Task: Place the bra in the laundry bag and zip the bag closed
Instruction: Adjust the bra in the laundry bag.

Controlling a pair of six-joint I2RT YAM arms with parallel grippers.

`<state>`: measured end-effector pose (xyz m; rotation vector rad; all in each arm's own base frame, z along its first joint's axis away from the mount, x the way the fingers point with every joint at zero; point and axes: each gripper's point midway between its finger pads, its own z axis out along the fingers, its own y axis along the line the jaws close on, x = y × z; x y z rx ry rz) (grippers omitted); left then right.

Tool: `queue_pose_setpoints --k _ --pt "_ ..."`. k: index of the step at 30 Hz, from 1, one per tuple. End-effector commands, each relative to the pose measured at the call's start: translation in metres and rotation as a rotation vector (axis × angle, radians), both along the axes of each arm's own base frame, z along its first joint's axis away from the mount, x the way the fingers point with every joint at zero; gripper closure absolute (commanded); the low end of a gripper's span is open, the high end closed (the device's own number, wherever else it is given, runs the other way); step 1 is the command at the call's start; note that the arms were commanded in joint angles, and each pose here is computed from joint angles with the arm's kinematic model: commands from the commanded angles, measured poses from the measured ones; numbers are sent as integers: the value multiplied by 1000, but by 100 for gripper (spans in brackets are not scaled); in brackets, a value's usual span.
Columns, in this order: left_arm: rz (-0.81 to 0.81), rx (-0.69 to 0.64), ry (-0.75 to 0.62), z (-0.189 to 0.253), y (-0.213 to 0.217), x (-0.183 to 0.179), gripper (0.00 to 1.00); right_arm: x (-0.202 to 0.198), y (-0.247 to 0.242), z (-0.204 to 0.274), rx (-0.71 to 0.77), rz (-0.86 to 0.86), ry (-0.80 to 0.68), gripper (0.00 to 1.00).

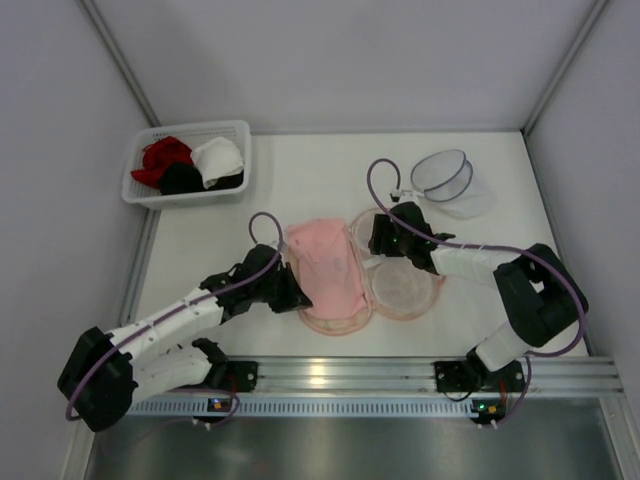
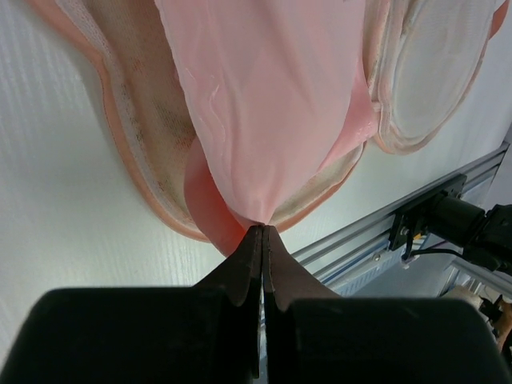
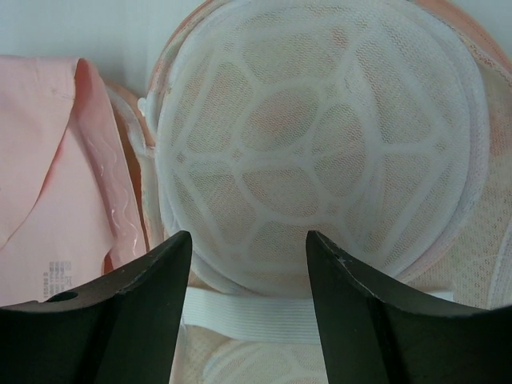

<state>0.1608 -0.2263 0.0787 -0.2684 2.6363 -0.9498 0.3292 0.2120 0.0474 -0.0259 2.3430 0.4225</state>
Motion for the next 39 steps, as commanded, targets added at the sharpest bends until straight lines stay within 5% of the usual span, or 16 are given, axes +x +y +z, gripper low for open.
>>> queue_pose_setpoints --k 1,9,10,11,13,14,16,21,26,39 --pt "-49 -28 -7 7 -11 -6 100 9 7 6 19 -8 -41 40" --pt "-111 -1 2 -4 -13 -20 95 1 9 20 25 31 -25 40" --pt "-116 21 14 -10 -12 -19 88 -2 11 36 49 49 -50 39" --pt "-115 50 7 -12 -11 -18 66 -5 11 45 60 54 -63 39" --pt "-116 116 -14 -10 -7 -10 49 -19 2 66 71 56 -73 37" --pt "-84 166 -51 -10 -2 0 31 -25 0 73 80 62 -75 36" --pt "-51 235 -97 4 4 16 21 -42 -4 92 134 56 -79 34" --pt "122 386 -278 36 22 72 19 -85 9 89 279 70 15 35" --pt "321 414 -266 29 54 116 27 -121 26 62 297 24 107 39" --pt "363 308 -243 -10 70 119 36 -176 59 13 246 -135 208 41"
